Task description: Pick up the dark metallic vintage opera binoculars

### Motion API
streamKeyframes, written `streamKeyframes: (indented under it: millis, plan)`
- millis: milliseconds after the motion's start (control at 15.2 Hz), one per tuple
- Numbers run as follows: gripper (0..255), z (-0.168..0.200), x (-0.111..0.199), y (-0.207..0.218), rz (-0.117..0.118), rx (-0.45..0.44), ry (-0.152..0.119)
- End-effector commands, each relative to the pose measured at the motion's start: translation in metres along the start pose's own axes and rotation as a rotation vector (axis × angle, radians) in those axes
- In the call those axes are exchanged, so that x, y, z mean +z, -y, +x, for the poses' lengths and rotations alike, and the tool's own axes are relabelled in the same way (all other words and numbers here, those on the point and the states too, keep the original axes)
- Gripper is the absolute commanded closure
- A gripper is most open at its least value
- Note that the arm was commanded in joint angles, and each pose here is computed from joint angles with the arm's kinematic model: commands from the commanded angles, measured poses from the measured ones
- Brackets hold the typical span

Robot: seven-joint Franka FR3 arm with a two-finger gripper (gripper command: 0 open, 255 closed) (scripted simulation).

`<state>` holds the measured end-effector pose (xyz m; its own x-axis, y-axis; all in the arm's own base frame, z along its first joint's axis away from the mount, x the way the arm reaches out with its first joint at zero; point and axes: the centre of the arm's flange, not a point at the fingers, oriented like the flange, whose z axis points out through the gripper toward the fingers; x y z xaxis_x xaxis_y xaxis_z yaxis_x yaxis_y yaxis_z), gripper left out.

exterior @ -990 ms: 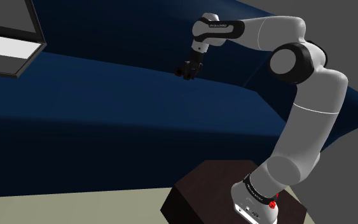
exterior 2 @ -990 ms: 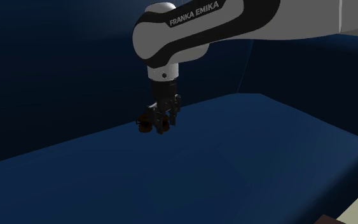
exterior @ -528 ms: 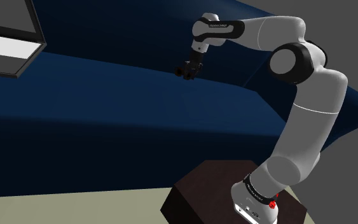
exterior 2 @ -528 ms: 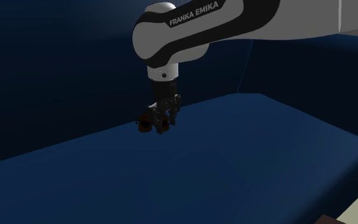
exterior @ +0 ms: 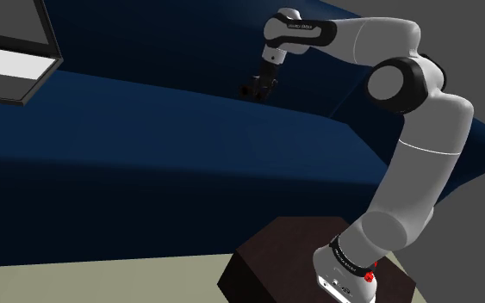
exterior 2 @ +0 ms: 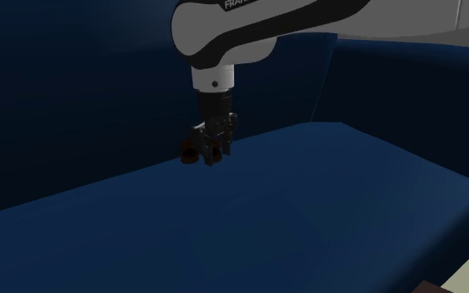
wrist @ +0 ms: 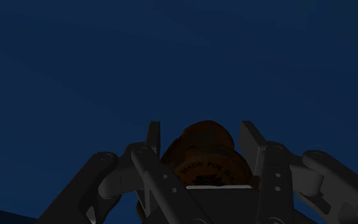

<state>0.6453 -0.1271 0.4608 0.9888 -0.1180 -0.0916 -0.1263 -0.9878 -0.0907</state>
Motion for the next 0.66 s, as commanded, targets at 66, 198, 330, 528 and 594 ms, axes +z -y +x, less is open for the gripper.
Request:
streamKeyframes:
  millis: [66, 198, 330, 528, 594]
  plan:
    - [255, -0.001, -0.017, 0.002, 0.000, 0.000, 0.000]
    - [255, -0.002, -0.028, 0.003, 0.000, 0.000, 0.000]
    - [255, -0.003, -0.038, 0.004, 0.000, 0.000, 0.000]
    - [255, -0.004, -0.050, 0.005, 0.000, 0.000, 0.000]
    - [255, -0.004, -0.050, 0.005, 0.000, 0.000, 0.000]
